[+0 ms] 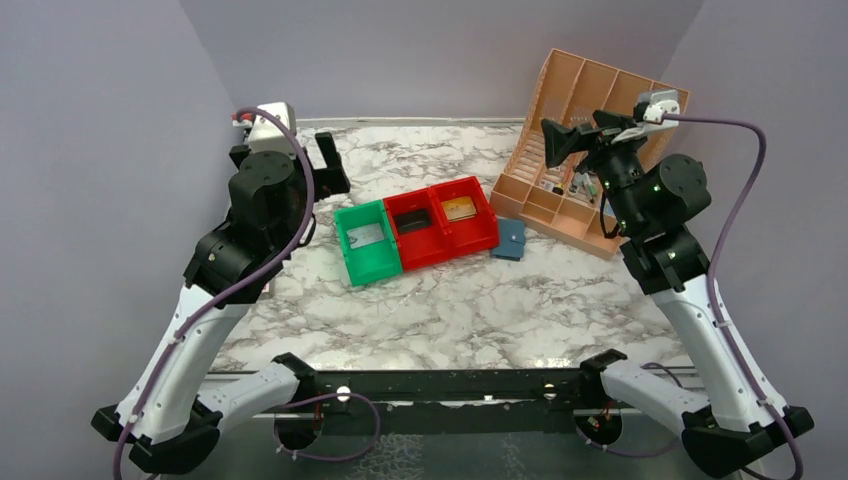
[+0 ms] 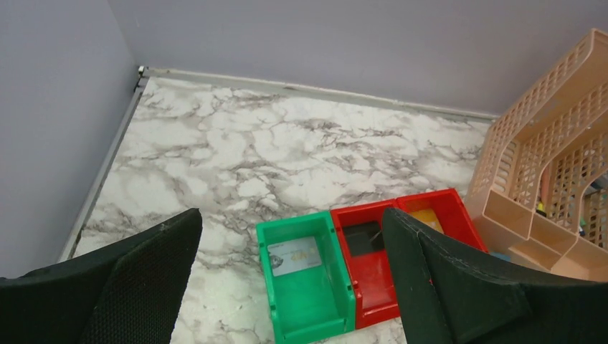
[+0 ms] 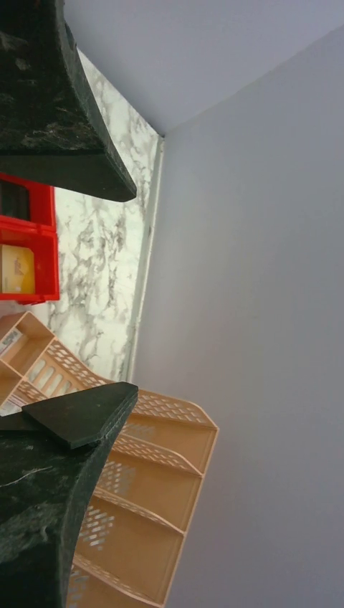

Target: Take the credit cards out of the card holder

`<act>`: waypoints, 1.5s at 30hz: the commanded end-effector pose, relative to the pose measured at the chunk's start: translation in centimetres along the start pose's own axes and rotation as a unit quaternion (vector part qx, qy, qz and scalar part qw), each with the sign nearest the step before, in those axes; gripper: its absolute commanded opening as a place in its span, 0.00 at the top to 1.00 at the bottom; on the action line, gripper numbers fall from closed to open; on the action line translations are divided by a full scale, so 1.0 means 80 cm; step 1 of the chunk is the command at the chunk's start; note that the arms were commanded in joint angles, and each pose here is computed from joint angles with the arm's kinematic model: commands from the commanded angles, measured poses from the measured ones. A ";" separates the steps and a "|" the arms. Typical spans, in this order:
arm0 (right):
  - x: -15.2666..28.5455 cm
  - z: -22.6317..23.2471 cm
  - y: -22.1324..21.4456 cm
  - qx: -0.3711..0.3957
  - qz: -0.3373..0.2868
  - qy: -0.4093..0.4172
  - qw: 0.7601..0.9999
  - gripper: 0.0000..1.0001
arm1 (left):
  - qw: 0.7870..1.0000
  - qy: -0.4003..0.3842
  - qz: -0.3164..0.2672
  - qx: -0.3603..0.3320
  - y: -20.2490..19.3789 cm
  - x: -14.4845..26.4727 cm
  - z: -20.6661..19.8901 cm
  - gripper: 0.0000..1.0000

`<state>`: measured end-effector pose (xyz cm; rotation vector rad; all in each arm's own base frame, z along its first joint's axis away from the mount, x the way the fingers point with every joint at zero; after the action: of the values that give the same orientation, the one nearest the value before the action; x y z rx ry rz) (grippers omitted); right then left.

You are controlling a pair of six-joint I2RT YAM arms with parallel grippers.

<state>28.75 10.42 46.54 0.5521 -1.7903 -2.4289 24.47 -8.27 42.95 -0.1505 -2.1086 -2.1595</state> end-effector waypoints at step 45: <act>0.106 -0.096 -0.404 -0.216 0.431 -0.151 0.863 0.00 | 0.915 -0.245 0.312 0.077 -0.411 -0.022 -0.148 0.03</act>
<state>26.49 12.58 12.40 -0.5224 -0.9759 -2.1427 20.03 -18.83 10.34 -1.3446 -1.9808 -1.6708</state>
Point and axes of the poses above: each gripper's point midway between its finger pads, its own x axis back along the fingers, its own z axis along the line the jaws close on, y = z × x, the point moved 4 cm from there along x, back along the fingers, and after that the axes turned 11 degrees about -x, right-handed, at the moved point
